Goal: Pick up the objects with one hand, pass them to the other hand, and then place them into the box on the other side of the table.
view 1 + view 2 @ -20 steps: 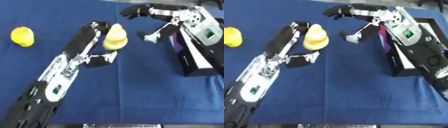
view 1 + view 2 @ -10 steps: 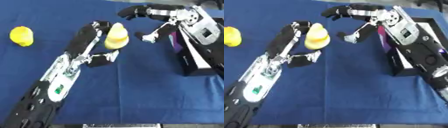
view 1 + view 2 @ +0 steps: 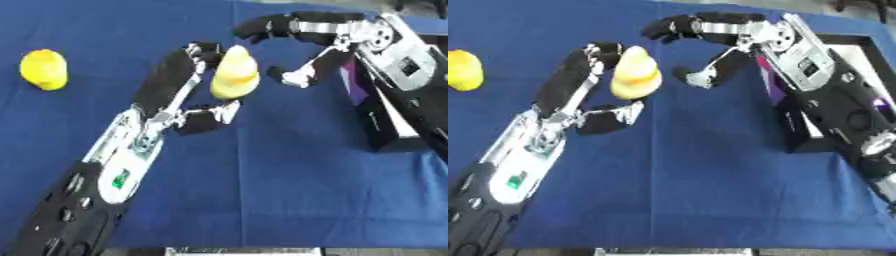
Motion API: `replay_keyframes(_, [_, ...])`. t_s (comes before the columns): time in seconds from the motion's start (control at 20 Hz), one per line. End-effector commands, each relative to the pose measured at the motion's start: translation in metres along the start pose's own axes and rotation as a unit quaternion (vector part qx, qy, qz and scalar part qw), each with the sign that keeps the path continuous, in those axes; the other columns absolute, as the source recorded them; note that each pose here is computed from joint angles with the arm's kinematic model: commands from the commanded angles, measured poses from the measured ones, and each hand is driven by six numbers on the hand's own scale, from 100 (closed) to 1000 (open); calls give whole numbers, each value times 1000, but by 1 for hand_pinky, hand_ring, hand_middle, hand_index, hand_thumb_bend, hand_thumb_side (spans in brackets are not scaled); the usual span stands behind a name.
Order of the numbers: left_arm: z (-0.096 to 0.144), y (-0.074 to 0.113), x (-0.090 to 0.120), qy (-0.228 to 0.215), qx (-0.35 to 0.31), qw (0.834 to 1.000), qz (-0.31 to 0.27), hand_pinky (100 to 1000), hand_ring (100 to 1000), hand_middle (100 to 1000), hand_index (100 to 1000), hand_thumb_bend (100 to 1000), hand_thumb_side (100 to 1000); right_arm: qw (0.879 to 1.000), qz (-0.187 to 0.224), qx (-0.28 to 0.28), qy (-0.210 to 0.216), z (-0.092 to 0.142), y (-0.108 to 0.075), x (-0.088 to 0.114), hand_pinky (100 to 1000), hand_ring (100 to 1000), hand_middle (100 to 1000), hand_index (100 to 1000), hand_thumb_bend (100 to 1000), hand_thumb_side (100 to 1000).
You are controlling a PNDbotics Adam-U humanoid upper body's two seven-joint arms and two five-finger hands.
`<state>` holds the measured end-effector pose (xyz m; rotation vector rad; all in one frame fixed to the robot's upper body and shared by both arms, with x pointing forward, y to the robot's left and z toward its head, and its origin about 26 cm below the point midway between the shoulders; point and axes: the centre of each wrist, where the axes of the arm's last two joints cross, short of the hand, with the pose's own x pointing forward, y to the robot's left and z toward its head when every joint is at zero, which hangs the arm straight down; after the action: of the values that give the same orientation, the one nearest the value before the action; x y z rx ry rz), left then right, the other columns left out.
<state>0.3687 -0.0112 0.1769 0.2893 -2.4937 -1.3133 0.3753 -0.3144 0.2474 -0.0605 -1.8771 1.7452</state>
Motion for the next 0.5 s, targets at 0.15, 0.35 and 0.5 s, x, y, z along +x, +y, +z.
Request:
replay_keyframes(0.15, [-11, 5, 9, -21, 12, 1000, -5, 735, 572, 504, 562, 100, 211, 993, 77, 84, -40, 1, -7, 2, 954, 1000, 1000, 1000, 100, 290])
replay_keyframes(0.35, [-12, 3, 9, -23, 8, 1000, -9, 735, 573, 504, 562, 100, 201, 992, 80, 91, -43, 0, -4, 1, 956, 1000, 1000, 1000, 100, 292])
replay_keyframes(0.5, [-11, 1, 8, -21, 6, 1000, -12, 734, 573, 504, 562, 100, 194, 991, 78, 97, -48, -2, 0, 1, 957, 1000, 1000, 1000, 100, 295])
